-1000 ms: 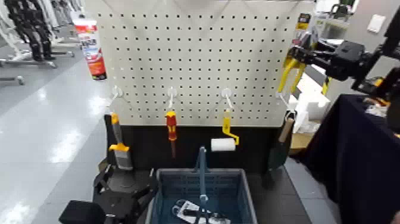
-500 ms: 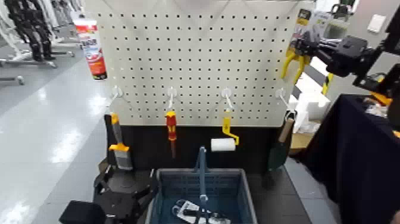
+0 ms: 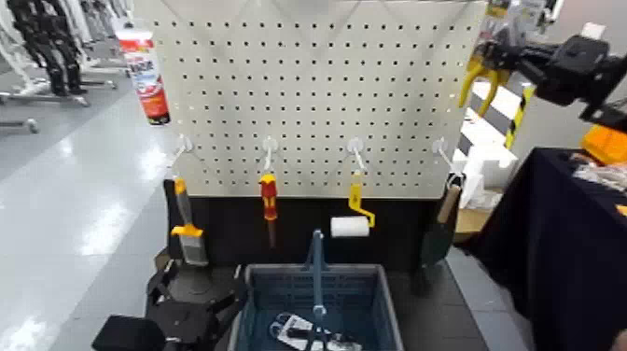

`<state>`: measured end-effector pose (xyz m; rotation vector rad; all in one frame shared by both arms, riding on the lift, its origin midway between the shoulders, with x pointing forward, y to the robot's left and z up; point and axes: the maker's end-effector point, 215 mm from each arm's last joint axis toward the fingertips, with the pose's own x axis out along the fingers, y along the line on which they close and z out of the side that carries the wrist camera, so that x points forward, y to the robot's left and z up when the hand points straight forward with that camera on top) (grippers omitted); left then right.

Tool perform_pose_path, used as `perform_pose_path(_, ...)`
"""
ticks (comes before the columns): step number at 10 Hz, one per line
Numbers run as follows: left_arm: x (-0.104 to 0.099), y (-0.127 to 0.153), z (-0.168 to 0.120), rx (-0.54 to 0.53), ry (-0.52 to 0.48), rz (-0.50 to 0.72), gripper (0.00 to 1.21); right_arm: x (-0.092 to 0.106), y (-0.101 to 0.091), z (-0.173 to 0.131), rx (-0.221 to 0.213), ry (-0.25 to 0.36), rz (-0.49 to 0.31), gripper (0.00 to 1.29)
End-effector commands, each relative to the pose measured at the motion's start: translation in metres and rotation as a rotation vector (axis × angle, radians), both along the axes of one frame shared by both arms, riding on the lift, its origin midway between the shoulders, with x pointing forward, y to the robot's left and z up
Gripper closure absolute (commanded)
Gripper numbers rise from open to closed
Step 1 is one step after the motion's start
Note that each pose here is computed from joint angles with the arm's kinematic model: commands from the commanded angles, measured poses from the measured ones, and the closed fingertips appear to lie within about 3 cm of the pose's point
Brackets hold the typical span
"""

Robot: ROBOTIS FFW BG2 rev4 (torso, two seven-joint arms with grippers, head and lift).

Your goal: Put the yellow pliers into the crate.

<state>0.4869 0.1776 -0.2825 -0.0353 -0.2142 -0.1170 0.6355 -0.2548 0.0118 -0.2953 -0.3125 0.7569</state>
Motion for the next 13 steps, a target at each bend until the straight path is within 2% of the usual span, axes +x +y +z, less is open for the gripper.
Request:
perform_pose_path(1,0.000,0.001,0.000,-0.004,0.001,0.002,0.15,-0.027,-0.002,0.023,-0.019,-0.053,-0.017,1.10)
perform_pose_path(4,0.000,-0.002,0.000,-0.006,0.001,-0.003,0.15,-0.060,0.008,0.018,-0.001,-0.064,-0.013,1.10)
perform_pose_path(6,0.001,-0.002,0.002,-0.005,-0.002,-0.005,0.15,-0.076,0.017,0.000,0.041,-0.042,-0.002,1.10)
perform_pose_path(9,0.001,-0.004,0.002,0.006,0.000,-0.005,0.15,-0.091,0.024,-0.067,0.143,0.065,-0.016,1.10)
perform_pose_path(13,0.002,-0.008,0.002,0.012,0.004,-0.010,0.15,-0.102,0.052,-0.131,0.228,0.199,0.026,1.10)
